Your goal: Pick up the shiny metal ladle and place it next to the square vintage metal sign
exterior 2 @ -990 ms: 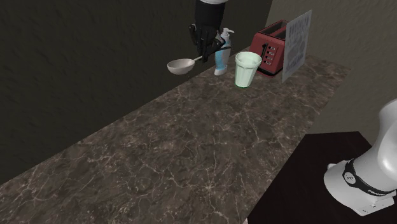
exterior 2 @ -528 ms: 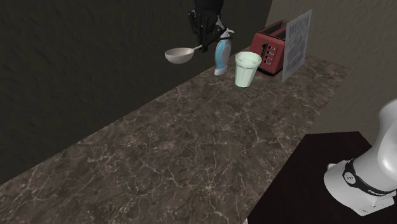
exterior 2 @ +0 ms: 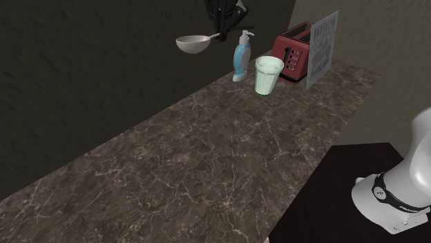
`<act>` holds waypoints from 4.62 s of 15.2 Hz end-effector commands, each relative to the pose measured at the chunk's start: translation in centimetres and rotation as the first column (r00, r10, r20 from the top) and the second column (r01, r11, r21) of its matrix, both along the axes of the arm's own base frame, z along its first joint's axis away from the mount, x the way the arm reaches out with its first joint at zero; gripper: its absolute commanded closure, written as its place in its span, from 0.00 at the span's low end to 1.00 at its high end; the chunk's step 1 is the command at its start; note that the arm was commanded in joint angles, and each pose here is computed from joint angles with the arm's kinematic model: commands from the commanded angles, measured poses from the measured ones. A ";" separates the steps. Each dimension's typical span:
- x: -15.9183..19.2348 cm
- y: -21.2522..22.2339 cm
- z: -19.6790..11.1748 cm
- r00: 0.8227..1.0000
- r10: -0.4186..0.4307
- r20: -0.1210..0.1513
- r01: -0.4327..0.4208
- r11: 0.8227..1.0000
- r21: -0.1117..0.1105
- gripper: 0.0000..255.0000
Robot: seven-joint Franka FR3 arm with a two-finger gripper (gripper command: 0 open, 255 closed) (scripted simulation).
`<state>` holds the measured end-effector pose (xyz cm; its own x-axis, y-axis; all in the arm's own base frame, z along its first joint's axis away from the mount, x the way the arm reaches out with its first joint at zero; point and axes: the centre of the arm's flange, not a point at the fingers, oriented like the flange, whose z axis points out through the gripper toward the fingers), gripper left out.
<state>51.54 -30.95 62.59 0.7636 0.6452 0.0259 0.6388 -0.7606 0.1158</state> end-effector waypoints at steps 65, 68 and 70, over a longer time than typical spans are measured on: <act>-76.2 -17.5 0.1 1.000 0.000 0.000 0.000 1.000 0.000 1.00; -76.2 -17.5 -1.5 1.000 0.000 0.000 0.000 1.000 0.000 1.00; -76.2 -17.5 -2.6 1.000 0.000 0.000 0.000 1.000 0.000 1.00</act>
<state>-24.66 -48.49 60.69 0.7636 0.6452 0.0259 0.6388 -0.7607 0.1151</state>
